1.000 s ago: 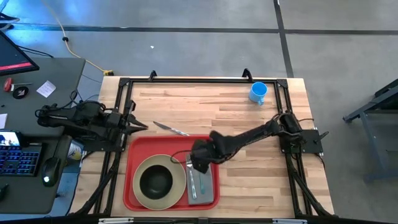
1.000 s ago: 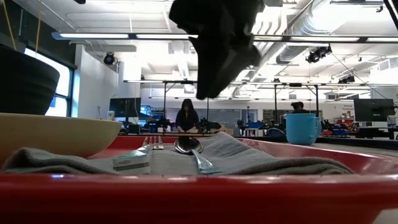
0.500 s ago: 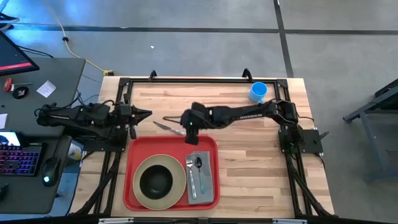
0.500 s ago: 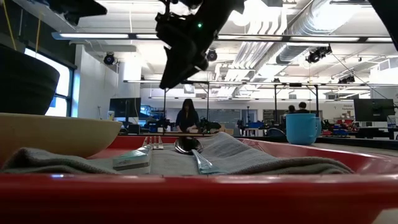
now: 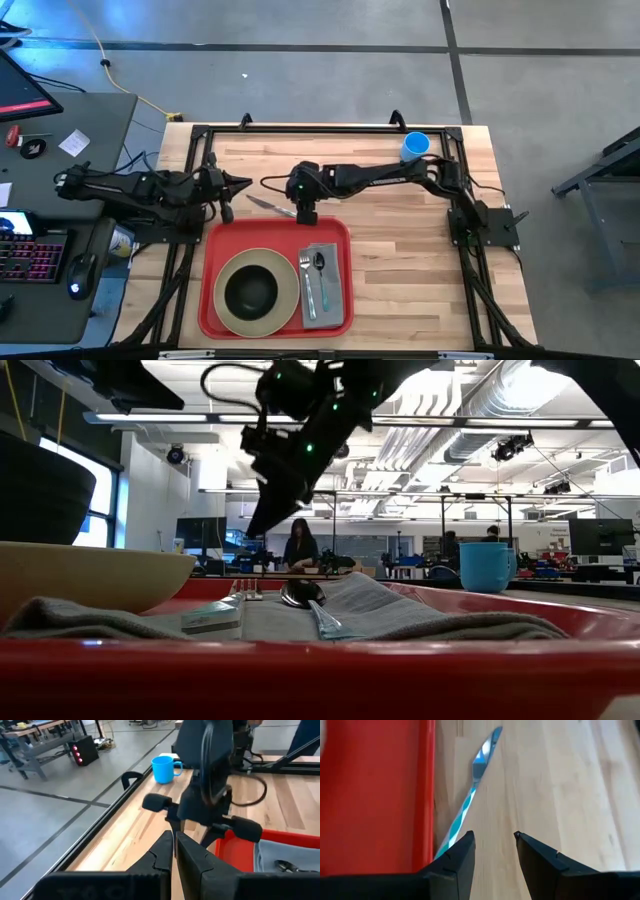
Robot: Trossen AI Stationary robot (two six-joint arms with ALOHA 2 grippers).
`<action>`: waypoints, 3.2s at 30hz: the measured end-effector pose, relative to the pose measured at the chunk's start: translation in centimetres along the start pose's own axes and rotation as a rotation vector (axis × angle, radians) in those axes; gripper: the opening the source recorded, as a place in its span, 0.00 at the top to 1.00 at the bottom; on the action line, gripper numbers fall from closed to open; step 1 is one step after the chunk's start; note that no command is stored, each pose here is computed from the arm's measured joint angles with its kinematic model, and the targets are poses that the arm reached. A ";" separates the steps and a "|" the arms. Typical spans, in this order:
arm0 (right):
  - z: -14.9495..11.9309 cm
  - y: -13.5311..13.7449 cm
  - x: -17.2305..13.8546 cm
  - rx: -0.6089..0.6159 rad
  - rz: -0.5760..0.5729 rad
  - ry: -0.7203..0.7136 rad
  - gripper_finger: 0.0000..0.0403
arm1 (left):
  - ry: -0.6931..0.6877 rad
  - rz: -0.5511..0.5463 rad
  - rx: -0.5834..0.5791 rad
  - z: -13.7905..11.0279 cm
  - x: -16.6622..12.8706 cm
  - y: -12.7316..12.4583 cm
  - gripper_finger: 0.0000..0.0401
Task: Set up tray
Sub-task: Put the white patterned table knife on top of the gray table napkin to the right of the blue spoon
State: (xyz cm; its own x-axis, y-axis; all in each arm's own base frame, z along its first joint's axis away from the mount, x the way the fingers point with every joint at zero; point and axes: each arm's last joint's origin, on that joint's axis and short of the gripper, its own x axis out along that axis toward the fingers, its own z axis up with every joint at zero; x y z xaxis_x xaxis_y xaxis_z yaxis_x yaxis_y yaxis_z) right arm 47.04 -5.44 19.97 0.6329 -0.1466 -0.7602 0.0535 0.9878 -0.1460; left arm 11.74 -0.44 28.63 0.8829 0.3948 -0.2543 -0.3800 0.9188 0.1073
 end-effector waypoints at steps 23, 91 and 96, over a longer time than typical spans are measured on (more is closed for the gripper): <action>-2.3 1.1 6.2 0.026 0.088 -0.012 0.66 | 0.068 -0.004 -0.036 -0.7 0.0 0.0 0.86; -5.4 -2.6 6.8 0.100 0.114 0.217 0.70 | 0.112 0.008 0.047 -1.2 -0.1 0.1 0.86; -5.8 -2.9 6.8 0.106 0.119 0.248 0.85 | 0.112 0.008 0.047 -1.2 -0.1 0.1 0.86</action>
State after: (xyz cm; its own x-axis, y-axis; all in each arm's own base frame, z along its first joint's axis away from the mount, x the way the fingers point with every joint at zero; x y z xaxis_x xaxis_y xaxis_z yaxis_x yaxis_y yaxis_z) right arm 46.68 -9.63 11.58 0.4321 -0.0245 -0.9015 0.0786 0.9968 0.0106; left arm 11.32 -0.37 27.48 0.8424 0.4018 -0.3590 -0.3713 0.9157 0.1537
